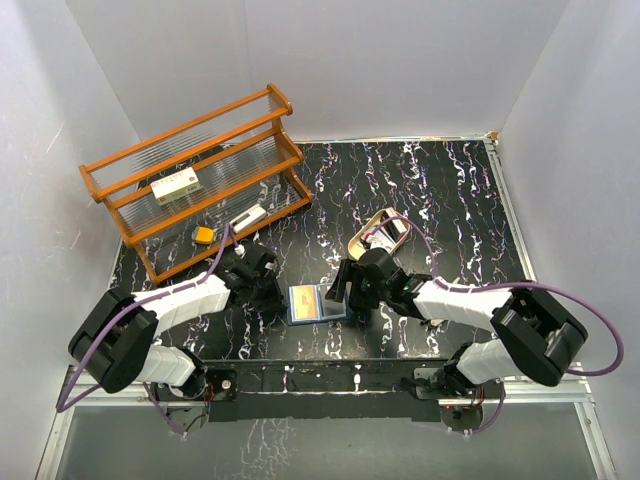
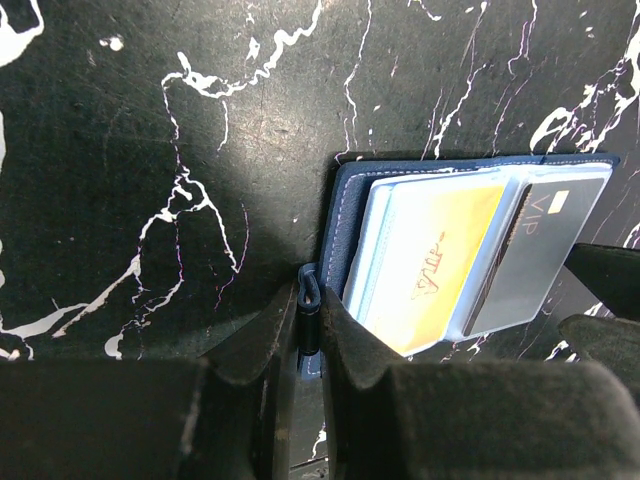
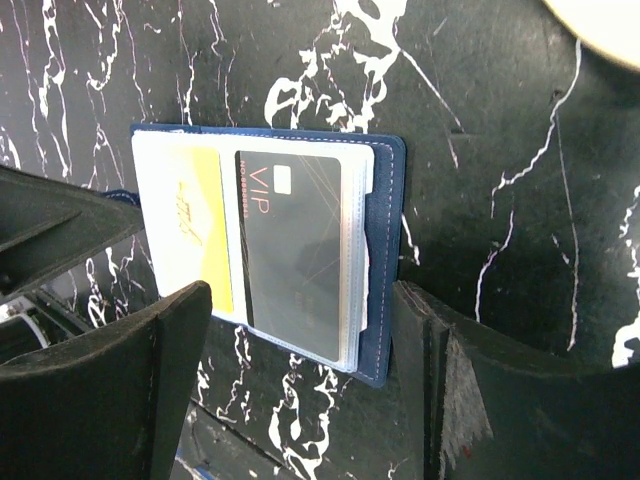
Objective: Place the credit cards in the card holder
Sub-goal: Close the card holder at the center of the board.
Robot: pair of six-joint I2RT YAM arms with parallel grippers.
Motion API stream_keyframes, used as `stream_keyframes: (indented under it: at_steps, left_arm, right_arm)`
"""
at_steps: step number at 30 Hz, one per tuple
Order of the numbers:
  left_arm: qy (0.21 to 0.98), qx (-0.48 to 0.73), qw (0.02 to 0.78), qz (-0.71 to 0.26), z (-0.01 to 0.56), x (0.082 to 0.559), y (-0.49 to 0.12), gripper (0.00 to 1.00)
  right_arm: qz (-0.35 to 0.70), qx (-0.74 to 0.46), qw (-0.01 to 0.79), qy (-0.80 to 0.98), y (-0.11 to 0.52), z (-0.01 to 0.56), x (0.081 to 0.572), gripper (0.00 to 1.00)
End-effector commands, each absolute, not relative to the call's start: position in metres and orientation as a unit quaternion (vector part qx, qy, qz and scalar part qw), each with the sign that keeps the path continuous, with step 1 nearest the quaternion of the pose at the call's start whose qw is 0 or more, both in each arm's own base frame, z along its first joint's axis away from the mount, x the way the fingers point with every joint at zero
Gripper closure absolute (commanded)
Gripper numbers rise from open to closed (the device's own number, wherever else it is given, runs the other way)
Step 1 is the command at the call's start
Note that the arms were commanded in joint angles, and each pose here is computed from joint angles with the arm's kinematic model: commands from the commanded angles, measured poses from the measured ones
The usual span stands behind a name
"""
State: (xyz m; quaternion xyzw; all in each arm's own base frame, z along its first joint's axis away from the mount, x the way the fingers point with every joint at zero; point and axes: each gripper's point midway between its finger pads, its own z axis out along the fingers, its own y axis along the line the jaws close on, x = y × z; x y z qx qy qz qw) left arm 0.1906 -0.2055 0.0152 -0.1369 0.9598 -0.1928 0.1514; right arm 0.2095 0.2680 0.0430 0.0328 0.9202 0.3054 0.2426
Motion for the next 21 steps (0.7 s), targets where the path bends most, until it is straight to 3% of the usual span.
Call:
stream_keyframes:
  at_steps: [1,21]
  left_arm:
    - [0.964,-0.14,0.131,-0.183,0.006,0.177,-0.199,0.89]
    - [0.959,-0.149,0.124,-0.208,0.01,0.178,-0.209,0.89]
  right_arm:
    - [0.39,0.036,0.264,0.881,0.292,0.087,0.213,0.31]
    - [0.497,0.025,0.251,0.83,0.317,0.144,0.204,0.31]
